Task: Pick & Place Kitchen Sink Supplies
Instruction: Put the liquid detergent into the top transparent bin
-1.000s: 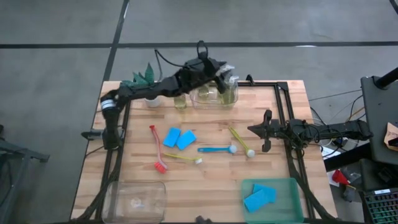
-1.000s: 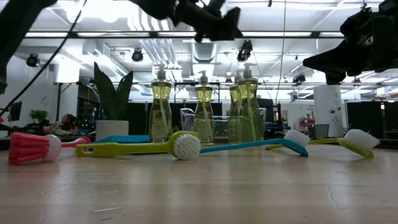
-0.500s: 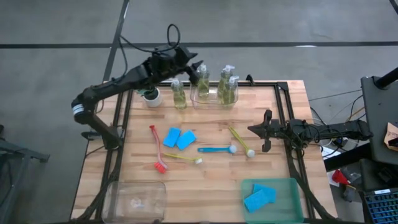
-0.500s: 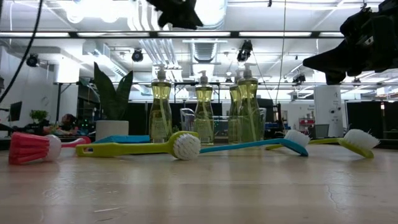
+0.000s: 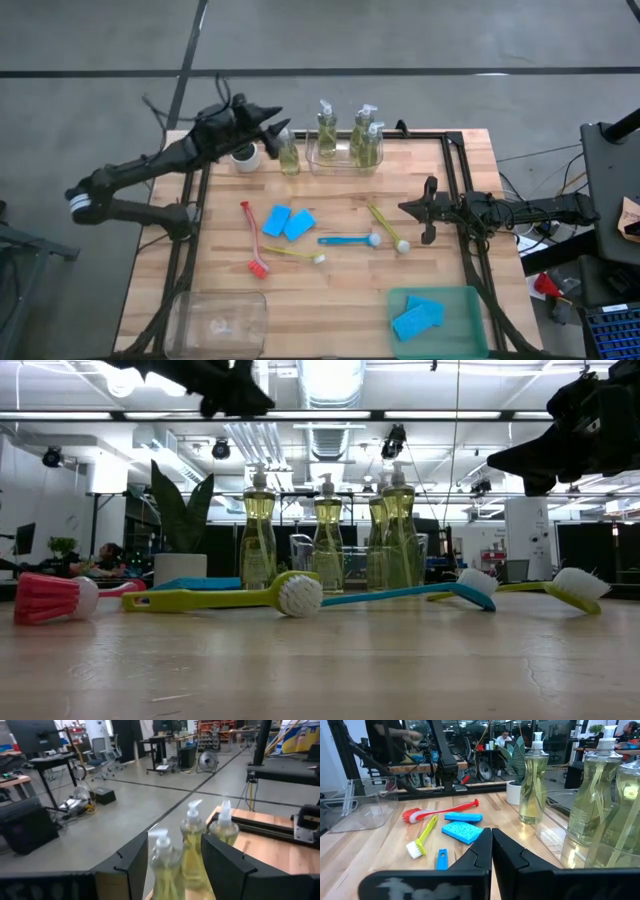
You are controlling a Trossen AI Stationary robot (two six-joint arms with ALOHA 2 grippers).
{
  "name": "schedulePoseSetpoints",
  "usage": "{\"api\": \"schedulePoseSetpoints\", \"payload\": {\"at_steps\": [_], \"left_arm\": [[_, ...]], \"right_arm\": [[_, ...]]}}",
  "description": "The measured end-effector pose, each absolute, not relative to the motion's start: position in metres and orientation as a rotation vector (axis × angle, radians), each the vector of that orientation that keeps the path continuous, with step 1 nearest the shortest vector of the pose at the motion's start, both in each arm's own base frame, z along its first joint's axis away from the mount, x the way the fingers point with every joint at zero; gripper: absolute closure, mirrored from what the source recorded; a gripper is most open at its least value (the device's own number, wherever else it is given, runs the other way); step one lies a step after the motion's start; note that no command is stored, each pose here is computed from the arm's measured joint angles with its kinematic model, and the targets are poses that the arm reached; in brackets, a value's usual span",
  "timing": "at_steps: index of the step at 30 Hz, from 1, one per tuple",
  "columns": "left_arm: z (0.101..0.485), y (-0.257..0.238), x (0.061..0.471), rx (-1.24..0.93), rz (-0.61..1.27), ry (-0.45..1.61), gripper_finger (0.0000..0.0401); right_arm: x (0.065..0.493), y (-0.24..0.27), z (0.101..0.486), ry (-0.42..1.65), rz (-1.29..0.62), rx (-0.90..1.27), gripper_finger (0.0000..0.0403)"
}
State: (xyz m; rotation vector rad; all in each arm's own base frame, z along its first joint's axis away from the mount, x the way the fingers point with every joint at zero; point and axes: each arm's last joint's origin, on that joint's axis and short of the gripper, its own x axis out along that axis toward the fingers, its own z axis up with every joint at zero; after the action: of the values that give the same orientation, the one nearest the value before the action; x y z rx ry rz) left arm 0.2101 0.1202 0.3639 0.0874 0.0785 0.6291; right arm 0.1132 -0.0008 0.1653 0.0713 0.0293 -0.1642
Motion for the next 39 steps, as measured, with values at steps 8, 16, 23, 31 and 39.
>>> {"api": "schedulePoseSetpoints", "payload": {"at_steps": [8,16,23,31,39], "left_arm": [[0.321,0.109,0.189,0.086,0.66,0.063,0.0224],[0.283,0.107,0.185,0.023,0.659,0.081,0.0224],[0.258,0.105,0.183,0.012,0.649,0.074,0.0224],[0.249,0.107,0.188,0.009,0.63,0.061,0.0224],[0.247,0.114,0.199,-0.007,0.652,0.064,0.0224]], "right_arm": [[0.113,-0.001,0.165,0.029,-0.164,0.073,0.0394],[0.113,-0.001,0.165,0.029,-0.164,0.072,0.0394],[0.113,-0.001,0.165,0.029,-0.164,0.072,0.0394],[0.113,-0.001,0.165,0.028,-0.164,0.073,0.0394],[0.113,-0.001,0.165,0.029,-0.164,0.071,0.0394]]}}
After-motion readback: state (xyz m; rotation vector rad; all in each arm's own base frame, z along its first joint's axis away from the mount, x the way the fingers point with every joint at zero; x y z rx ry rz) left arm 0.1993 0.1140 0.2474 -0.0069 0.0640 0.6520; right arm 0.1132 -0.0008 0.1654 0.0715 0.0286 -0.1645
